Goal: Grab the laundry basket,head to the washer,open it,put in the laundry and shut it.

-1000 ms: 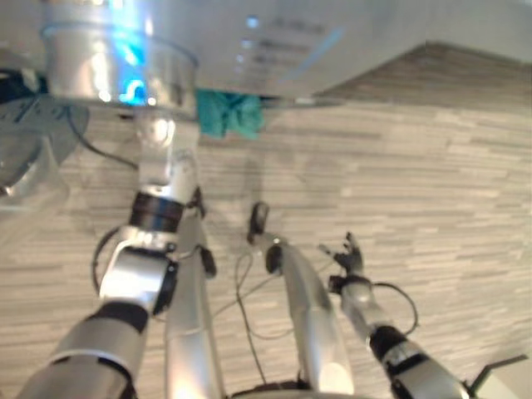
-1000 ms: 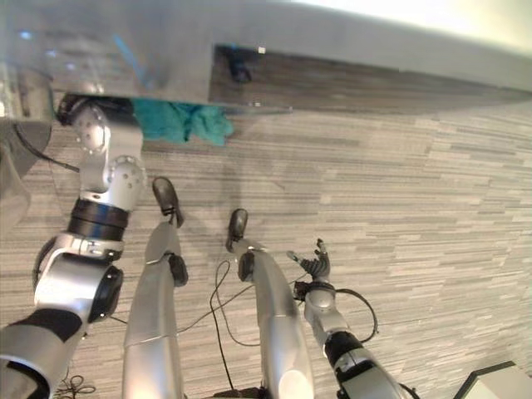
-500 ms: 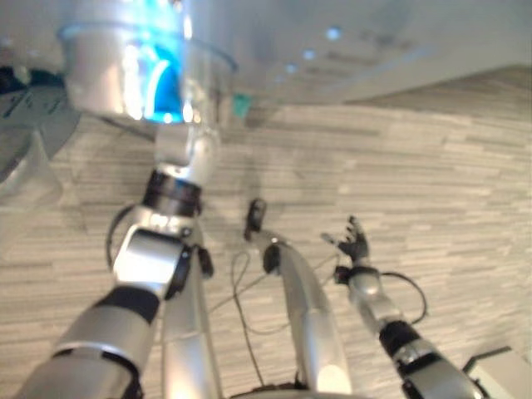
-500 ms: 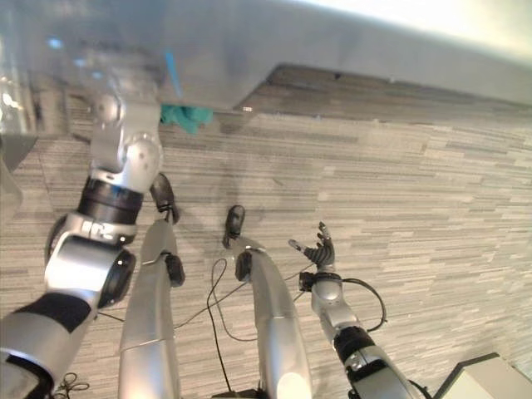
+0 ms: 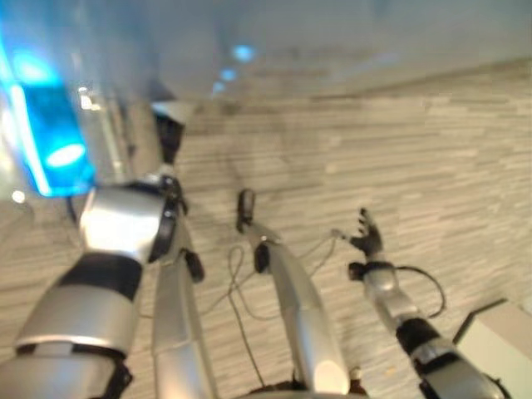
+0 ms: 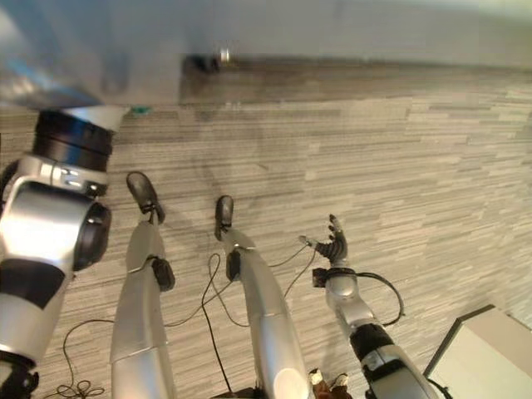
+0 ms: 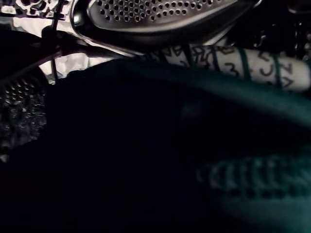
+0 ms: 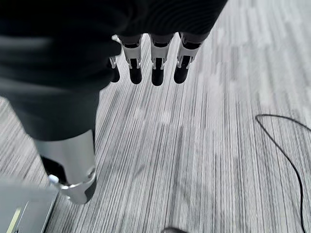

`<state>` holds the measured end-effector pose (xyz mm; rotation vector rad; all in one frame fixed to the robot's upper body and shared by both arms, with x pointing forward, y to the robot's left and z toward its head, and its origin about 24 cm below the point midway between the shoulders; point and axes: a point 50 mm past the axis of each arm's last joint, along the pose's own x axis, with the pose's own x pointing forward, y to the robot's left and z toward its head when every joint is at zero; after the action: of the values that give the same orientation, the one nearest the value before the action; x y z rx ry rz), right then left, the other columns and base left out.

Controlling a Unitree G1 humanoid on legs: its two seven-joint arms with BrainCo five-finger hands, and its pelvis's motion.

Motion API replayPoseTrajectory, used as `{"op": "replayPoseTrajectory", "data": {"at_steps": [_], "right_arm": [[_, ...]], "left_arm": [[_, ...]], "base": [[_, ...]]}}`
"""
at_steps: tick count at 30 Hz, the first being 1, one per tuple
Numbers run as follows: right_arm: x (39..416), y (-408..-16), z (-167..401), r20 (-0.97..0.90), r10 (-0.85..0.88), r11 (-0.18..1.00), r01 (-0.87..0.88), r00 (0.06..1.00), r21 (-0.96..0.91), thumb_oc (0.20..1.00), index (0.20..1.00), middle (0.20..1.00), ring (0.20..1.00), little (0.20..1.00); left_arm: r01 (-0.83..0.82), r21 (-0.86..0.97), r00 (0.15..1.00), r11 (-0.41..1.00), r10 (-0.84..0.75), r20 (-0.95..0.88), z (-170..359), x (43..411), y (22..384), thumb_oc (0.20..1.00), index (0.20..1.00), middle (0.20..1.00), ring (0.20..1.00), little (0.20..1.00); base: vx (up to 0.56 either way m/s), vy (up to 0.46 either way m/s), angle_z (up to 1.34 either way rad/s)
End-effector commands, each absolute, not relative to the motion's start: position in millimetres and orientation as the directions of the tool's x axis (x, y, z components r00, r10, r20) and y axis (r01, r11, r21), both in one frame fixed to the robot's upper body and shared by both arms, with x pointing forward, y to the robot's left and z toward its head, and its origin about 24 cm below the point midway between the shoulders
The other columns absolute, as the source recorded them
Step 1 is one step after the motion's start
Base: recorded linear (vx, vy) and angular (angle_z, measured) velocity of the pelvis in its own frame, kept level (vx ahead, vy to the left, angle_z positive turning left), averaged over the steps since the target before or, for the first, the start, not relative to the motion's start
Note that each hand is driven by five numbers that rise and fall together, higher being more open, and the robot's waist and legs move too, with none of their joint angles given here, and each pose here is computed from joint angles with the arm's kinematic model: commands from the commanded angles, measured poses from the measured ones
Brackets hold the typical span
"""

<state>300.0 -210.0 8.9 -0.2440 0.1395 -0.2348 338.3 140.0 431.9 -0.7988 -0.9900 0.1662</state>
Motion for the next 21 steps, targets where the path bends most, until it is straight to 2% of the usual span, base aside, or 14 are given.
{"op": "replayPoseTrajectory", "data": {"at_steps": [1, 4, 7, 11, 13, 17, 21], "right_arm": [[268.9, -251.6, -6.0, -0.152, -0.331, 0.901, 0.263, 0.931, -0.346, 1.000, 1.000, 1.000, 1.000, 1.000], [271.6, -269.4, 18.0, -0.067, -0.317, 0.877, 0.266, 0.946, -0.401, 1.000, 1.000, 1.000, 1.000, 1.000], [262.9, -287.3, 20.8, -0.066, -0.343, 0.849, 0.279, 0.937, -0.448, 1.000, 1.000, 1.000, 1.000, 1.000], [254.7, -301.4, 25.9, -0.058, -0.358, 0.831, 0.289, 0.932, -0.476, 1.000, 1.000, 1.000, 1.000, 1.000], [247.3, -313.3, 29.8, -0.054, -0.371, 0.813, 0.297, 0.927, -0.501, 1.000, 1.000, 1.000, 1.000, 1.000], [237.8, -325.3, 31.7, -0.058, -0.390, 0.794, 0.303, 0.919, -0.528, 1.000, 1.000, 1.000, 1.000, 1.000], [234.4, -332.2, 35.3, -0.053, -0.392, 0.778, 0.301, 0.918, -0.551, 1.000, 1.000, 1.000, 1.000, 1.000]], "left_arm": [[0.290, -0.547, 0.488, 0.785, 0.371, 0.790, 474.0, 322.4, 115.3, 0.200, 0.200, 0.200, 0.200, 0.200], [0.133, -0.416, 0.430, 0.900, 0.326, 0.842, 506.4, 313.4, 127.8, 0.200, 0.200, 0.200, 0.200, 0.200], [0.077, -0.349, 0.378, 0.934, 0.297, 0.877, 521.3, 303.0, 130.7, 0.200, 0.200, 0.200, 0.200, 0.200], [0.047, -0.317, 0.333, 0.947, 0.285, 0.899, 530.3, 293.7, 132.0, 0.200, 0.200, 0.200, 0.200, 0.200], [0.029, -0.279, 0.265, 0.960, 0.262, 0.928, 541.6, 278.9, 129.4, 0.200, 0.200, 0.200, 0.200, 0.200], [0.010, -0.251, 0.210, 0.968, 0.244, 0.947, 546.2, 269.3, 127.1, 0.200, 0.200, 0.200, 0.200, 0.200], [-0.020, -0.247, 0.207, 0.969, 0.246, 0.947, 542.3, 272.0, 125.0, 0.200, 0.200, 0.200, 0.200, 0.200]], "base": [[0.03, 0.080, -0.14], [0.03, 0.079, -0.13], [0.03, 0.057, -0.13], [0.04, 0.049, -0.04], [0.04, 0.037, -0.01], [0.03, 0.012, 0.00], [0.03, 0.015, -0.01]]}}
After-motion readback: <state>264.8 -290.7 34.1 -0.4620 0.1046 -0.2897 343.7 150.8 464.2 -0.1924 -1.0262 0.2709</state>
